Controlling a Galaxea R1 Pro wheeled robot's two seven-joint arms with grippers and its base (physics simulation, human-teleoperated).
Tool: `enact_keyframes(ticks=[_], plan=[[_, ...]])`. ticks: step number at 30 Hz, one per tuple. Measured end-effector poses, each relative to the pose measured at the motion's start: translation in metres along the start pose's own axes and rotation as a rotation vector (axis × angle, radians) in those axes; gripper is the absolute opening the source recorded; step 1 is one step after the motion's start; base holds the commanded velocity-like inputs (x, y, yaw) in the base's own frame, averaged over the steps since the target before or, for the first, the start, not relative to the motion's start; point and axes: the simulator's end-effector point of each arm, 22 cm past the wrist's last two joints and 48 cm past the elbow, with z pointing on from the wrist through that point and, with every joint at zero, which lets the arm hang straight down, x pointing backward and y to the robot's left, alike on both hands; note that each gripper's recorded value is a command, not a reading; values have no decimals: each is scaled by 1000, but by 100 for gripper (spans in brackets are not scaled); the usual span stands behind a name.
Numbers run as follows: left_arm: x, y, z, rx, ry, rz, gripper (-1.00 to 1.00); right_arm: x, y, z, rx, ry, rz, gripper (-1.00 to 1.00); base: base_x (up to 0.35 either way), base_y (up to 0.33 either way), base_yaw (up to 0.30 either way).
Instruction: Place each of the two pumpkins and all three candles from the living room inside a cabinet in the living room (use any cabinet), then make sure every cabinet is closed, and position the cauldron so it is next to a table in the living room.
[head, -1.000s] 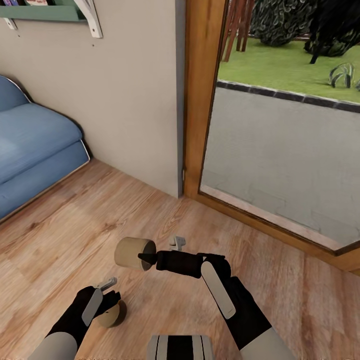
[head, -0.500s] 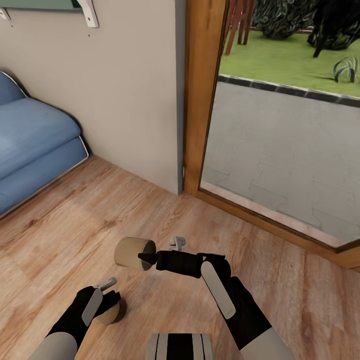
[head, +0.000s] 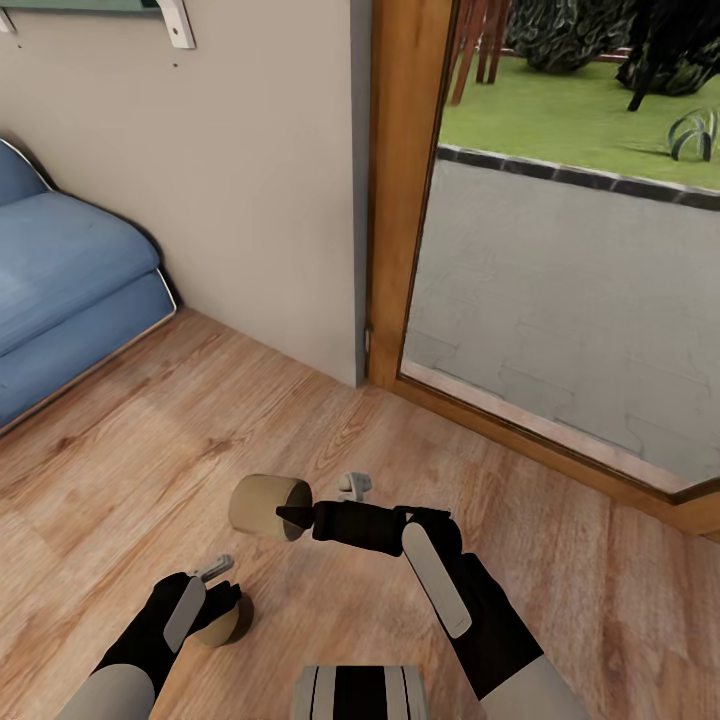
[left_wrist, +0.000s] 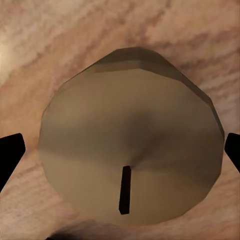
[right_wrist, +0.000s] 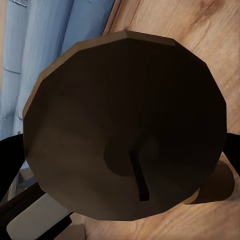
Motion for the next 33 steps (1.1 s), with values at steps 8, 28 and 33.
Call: enact_keyframes(ticks=[8, 28, 33], plan=[[6, 3, 6, -9, 14, 1, 100, 4, -7, 3, 3, 7, 14, -100, 0, 0, 0], [-2, 10, 4, -41, -2, 26, -100, 4, -7, 3, 4, 7, 12, -100, 0, 0, 0], [-2, 10, 4, -41, -1, 27, -100, 4, -7, 3, 4, 7, 13, -100, 0, 0, 0]])
